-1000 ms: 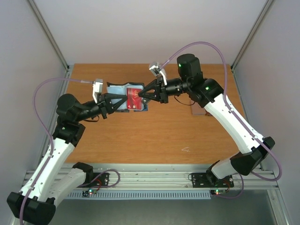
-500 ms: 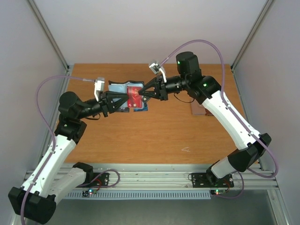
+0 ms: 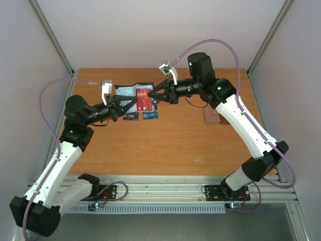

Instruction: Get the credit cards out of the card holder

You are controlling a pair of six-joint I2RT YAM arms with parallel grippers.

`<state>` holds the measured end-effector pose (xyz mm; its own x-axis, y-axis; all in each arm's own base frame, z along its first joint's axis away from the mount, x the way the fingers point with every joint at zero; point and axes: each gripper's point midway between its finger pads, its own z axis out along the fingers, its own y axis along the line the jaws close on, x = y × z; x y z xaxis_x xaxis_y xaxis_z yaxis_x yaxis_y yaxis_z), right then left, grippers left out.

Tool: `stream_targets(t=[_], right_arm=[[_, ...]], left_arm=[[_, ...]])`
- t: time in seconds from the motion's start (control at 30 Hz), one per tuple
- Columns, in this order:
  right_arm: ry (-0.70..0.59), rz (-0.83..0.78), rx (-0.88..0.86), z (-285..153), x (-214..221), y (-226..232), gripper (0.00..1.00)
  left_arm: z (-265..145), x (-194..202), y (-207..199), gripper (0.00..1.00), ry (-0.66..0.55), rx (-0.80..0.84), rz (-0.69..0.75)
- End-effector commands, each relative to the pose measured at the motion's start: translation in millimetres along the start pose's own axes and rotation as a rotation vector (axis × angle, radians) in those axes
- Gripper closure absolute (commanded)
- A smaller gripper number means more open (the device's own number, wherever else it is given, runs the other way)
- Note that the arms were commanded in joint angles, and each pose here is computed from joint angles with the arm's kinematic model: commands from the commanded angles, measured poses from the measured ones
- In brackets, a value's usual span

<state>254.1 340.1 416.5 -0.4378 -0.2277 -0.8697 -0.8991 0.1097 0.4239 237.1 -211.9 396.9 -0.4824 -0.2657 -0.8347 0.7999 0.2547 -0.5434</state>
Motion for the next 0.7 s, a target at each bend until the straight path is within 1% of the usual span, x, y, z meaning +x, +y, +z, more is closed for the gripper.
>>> stream_targets(t=[0.0, 0.07, 0.17, 0.23, 0.37, 0.53, 0.67], right_arm=[[0.009, -0.03, -0.035, 24, 7, -4, 0.99], [-0.001, 0.011, -0.057, 16, 11, -10, 0.98], [-0.006, 0.056, -0.088, 5, 15, -13, 0.88], [0.002, 0.053, -0.121, 4, 18, -7, 0.81], [0.007, 0.056, -0.175, 1, 21, 3, 0.74], [0.016, 0.052, -0.234, -4, 25, 16, 0.68], [0.026, 0.074, -0.241, -10, 31, 15, 0.68]], left_arm=[[4, 5, -56, 1.0, 0.057, 0.208, 0.108], [0, 4, -54, 1.0, 0.042, 0.193, 0.109], [-4, 2, -48, 1.0, 0.018, 0.161, 0.098], [-6, 2, -40, 1.0, 0.001, 0.131, 0.083], [-8, 0, -32, 1.0, -0.023, 0.099, 0.063], [-9, -3, -29, 1.0, -0.03, 0.088, 0.056], [-12, -5, -28, 1.0, -0.033, 0.084, 0.057]])
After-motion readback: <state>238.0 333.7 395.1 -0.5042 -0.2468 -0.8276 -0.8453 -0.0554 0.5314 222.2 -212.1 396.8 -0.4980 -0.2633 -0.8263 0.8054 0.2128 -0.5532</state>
